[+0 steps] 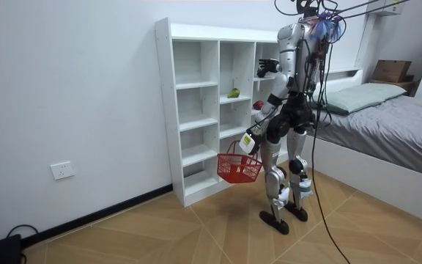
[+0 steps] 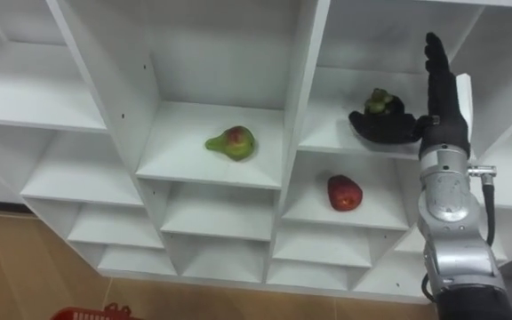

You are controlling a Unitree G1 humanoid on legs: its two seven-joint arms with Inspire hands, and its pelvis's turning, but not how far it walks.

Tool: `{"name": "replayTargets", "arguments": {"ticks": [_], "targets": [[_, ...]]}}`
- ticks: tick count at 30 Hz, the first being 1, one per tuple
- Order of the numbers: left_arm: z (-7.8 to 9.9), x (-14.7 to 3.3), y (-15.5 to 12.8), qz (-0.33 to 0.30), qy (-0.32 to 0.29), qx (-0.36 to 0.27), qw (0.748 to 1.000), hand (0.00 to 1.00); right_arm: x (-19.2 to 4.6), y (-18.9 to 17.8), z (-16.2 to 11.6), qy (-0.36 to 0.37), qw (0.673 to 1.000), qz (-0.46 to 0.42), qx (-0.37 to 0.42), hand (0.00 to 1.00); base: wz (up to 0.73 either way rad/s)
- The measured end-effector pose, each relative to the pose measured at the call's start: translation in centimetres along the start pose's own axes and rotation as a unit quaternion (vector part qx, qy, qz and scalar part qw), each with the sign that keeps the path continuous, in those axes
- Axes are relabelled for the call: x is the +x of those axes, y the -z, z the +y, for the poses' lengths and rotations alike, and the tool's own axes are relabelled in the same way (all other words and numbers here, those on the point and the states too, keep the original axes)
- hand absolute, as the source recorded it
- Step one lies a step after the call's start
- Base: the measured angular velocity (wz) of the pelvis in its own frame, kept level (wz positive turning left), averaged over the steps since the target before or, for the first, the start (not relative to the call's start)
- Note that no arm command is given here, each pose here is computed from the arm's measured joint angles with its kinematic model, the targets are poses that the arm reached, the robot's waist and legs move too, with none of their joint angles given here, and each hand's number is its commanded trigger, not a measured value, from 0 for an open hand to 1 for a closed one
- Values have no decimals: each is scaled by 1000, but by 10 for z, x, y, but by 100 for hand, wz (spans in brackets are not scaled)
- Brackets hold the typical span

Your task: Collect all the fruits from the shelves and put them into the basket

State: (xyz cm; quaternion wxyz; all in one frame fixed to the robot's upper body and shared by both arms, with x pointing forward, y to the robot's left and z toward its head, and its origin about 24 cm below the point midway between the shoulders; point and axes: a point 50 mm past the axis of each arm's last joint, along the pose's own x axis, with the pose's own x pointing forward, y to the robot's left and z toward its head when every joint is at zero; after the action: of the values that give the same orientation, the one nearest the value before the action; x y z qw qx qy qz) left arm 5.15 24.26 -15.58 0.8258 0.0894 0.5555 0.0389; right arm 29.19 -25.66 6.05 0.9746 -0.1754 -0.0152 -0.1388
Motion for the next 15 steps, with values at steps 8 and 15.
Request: {"name": "replayTargets", "arguments": {"ticks": [8, 15], "targets": [[1, -1, 2, 3, -2, -2, 1000, 100, 0, 0, 0, 0, 1000, 1, 1, 0, 0], [2, -4, 12, 17, -7, -5, 1000, 100, 0, 11, -1, 1, 1000, 26, -1, 0, 1]]}}
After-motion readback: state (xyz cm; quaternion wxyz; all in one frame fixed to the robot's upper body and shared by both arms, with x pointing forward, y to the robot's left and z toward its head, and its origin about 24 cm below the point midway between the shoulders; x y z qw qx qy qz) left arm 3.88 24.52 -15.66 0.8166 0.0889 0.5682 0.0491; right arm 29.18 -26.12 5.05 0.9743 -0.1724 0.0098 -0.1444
